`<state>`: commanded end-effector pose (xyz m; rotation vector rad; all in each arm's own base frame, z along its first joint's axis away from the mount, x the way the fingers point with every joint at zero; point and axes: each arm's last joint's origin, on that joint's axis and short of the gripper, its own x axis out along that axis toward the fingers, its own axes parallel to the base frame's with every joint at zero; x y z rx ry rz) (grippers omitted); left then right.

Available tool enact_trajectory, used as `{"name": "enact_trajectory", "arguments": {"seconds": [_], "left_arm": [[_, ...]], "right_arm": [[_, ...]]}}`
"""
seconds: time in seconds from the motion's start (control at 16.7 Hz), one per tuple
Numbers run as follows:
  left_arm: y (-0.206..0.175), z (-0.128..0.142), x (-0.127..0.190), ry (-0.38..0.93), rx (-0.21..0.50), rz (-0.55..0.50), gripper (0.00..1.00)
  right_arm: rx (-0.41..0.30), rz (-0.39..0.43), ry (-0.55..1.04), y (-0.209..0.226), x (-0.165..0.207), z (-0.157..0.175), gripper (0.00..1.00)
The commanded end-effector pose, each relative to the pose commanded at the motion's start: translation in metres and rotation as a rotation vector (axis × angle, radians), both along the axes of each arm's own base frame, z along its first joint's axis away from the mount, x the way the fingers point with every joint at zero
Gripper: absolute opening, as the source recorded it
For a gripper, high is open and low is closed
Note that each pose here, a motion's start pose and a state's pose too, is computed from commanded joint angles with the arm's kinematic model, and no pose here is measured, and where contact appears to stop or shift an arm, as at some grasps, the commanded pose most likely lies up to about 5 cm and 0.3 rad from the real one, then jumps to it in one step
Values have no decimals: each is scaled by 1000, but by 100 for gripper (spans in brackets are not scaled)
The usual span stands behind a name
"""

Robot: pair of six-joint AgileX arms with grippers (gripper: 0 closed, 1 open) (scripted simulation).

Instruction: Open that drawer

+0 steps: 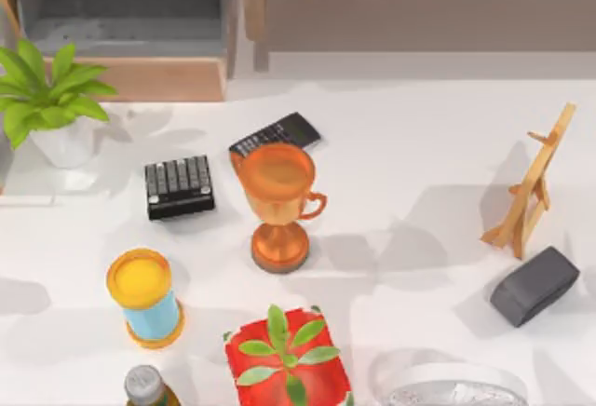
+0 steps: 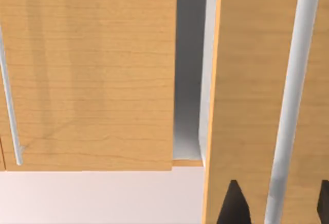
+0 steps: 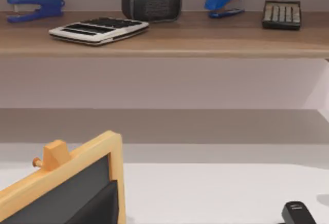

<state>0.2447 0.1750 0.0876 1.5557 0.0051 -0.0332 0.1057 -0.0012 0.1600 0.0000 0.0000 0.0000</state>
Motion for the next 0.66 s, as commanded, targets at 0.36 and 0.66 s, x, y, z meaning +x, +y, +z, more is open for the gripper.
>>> {"name": "enact_trajectory", "arguments": {"seconds": [0.36,0.66], "left_arm": [[0,0,0,0,0,0,100],[0,0,0,0,0,0,100]], "right_arm": [[0,0,0,0,0,0,100],[0,0,0,0,0,0,100]]}}
